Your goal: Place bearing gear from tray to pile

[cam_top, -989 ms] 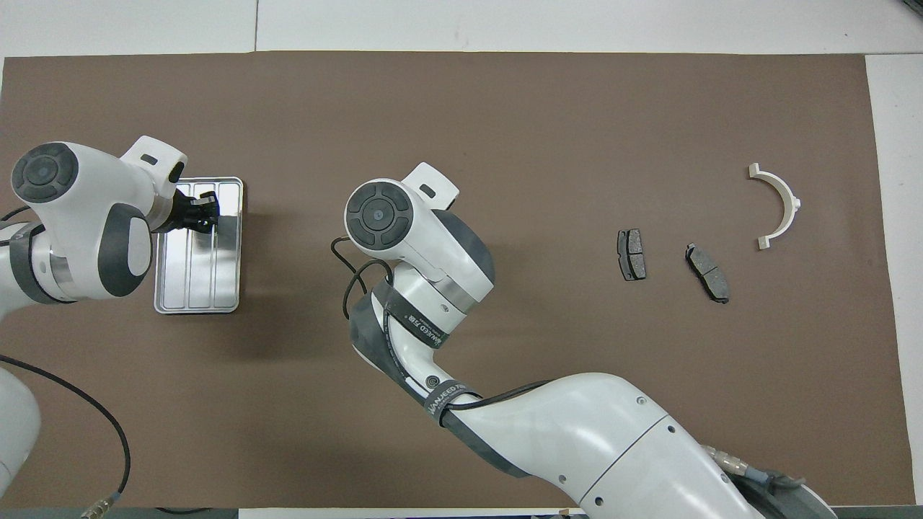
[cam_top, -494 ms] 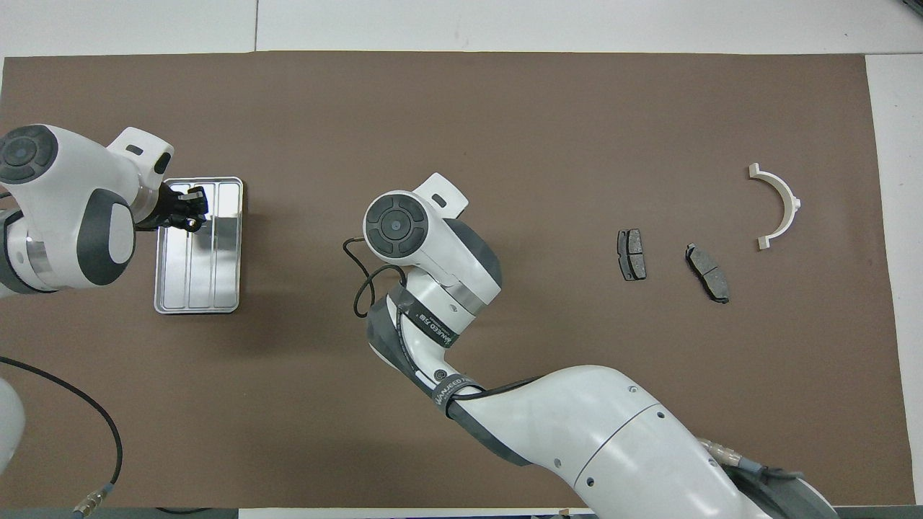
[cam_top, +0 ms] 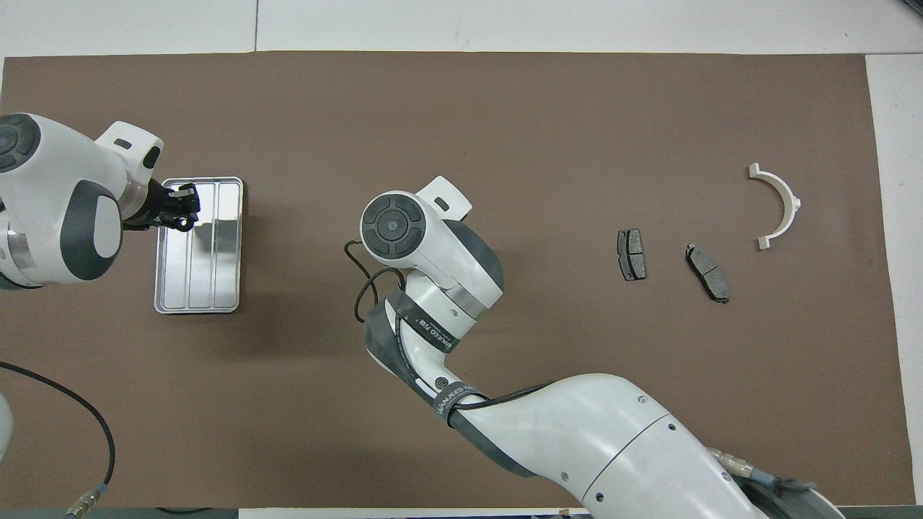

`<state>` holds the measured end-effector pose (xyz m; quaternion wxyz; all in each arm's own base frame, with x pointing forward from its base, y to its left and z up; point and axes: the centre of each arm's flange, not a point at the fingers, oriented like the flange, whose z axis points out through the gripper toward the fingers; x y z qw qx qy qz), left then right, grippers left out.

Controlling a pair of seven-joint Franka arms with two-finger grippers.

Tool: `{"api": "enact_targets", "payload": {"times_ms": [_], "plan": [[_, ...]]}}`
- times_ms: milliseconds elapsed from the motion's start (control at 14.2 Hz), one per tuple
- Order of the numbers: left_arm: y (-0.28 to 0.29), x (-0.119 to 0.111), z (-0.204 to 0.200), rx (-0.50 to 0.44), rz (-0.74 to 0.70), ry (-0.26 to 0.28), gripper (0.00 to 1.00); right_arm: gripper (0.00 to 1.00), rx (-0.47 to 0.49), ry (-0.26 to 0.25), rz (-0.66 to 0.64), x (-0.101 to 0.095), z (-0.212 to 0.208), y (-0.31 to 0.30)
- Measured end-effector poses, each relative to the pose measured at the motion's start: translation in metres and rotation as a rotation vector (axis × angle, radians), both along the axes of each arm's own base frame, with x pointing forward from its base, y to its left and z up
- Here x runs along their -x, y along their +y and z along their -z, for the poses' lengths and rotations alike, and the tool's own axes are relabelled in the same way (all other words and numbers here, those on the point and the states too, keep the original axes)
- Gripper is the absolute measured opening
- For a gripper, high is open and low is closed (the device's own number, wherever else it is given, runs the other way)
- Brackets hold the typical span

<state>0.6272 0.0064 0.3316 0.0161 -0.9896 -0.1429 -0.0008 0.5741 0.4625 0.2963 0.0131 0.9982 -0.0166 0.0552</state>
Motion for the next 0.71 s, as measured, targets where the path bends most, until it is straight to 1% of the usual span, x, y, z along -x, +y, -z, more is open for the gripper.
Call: {"api": "enact_targets", "payload": {"times_ms": [71, 141, 494, 565, 706], "plan": [[0.0, 0.0, 0.0, 0.0, -0.004, 0.001, 0.35, 0.99, -0.001, 0.001, 0.012, 0.001, 0.001, 0.001], [0.0, 0.0, 0.0, 0.0, -0.006, 0.002, 0.35, 1.0, 0.0, 0.003, 0.02, 0.003, 0.002, 0.002], [0.0, 0.0, 0.0, 0.0, -0.01, 0.003, 0.35, 1.0, 0.002, 0.014, 0.044, 0.011, 0.011, 0.006], [0.0, 0.0, 0.0, 0.0, -0.01, 0.003, 0.35, 0.91, 0.003, 0.014, 0.046, 0.011, 0.011, 0.006], [0.0, 0.0, -0.001, 0.0, -0.01, 0.002, 0.35, 0.89, 0.003, 0.014, 0.046, 0.011, 0.011, 0.006]]}}
